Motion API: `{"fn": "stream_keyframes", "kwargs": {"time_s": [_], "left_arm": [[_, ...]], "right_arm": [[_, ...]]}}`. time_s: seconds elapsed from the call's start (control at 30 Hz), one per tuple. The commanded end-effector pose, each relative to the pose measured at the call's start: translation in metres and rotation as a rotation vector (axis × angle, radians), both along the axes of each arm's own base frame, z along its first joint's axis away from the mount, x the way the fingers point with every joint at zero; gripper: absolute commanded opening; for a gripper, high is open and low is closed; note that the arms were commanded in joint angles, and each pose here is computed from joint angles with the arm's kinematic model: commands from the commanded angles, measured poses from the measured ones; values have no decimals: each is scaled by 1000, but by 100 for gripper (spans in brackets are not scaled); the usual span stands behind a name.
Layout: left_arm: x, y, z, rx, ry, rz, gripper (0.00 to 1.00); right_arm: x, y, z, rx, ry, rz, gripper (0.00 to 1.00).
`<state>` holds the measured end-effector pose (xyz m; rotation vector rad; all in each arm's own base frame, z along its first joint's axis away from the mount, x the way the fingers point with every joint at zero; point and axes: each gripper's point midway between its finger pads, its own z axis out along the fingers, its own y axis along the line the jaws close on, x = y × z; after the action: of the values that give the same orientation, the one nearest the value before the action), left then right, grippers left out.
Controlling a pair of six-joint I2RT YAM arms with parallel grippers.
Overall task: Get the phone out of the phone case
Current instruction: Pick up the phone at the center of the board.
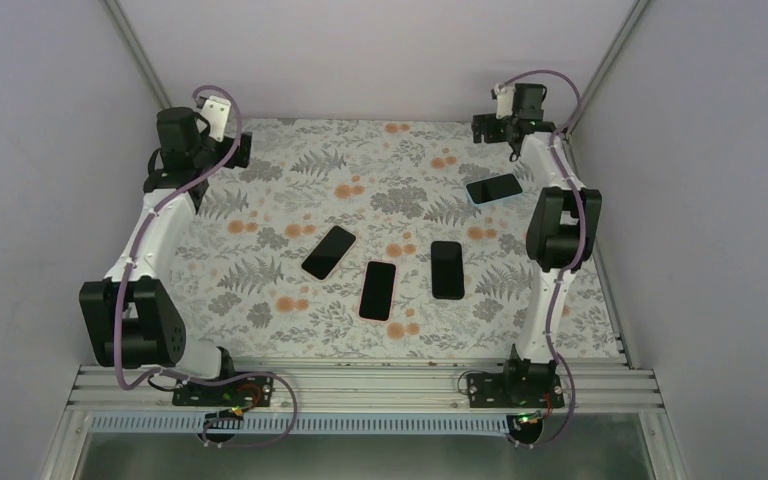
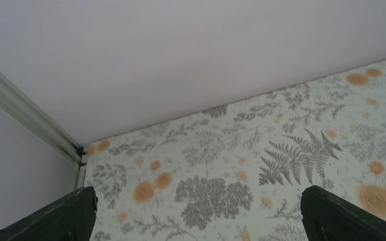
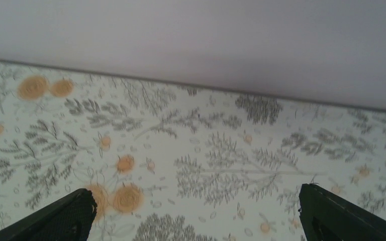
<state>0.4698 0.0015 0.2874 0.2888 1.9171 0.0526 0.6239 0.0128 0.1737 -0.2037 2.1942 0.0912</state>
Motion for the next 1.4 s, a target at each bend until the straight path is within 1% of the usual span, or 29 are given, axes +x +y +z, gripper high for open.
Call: {"fn": "stream_keyframes", "kwargs": {"time_s": [0.0, 0.1, 0.2, 0.33, 0.37, 0.5, 0.67, 0.9, 1.1, 1.23, 1.37], "left_arm": [[-16, 5, 1, 12, 56, 19, 100], [-18, 4, -4, 4, 92, 12, 100], [-18, 4, -10, 3, 114, 11, 100], [-14, 10, -24, 21, 157, 43, 100], [-12, 12, -29, 27, 176, 48, 100], [-7, 15, -47, 34, 234, 60, 100], [-9, 8, -54, 33, 248, 32, 100], [-12, 2, -56, 28, 266, -7, 100], [-15, -4, -63, 21, 307, -44, 100], [-17, -7, -65, 17, 325, -62, 100], [-22, -12, -65, 14, 328, -93, 100]], "right_arm": [[-13, -12, -16, 5, 119, -52, 100], [-14, -20, -22, -20, 147, -81, 100], [-12, -37, -36, -85, 186, -147, 99], [-8, -49, -61, -162, 256, -168, 87], [-9, -50, -66, -175, 269, -166, 86], [-11, -52, -84, -203, 311, -151, 89], [-20, -44, -110, -197, 383, -89, 90], [-45, -42, -149, -199, 512, -51, 85], [-62, -42, -163, -168, 574, -1, 84], [-80, -50, -177, -145, 640, 4, 83], [-108, -68, -194, -89, 737, -12, 83]]}}
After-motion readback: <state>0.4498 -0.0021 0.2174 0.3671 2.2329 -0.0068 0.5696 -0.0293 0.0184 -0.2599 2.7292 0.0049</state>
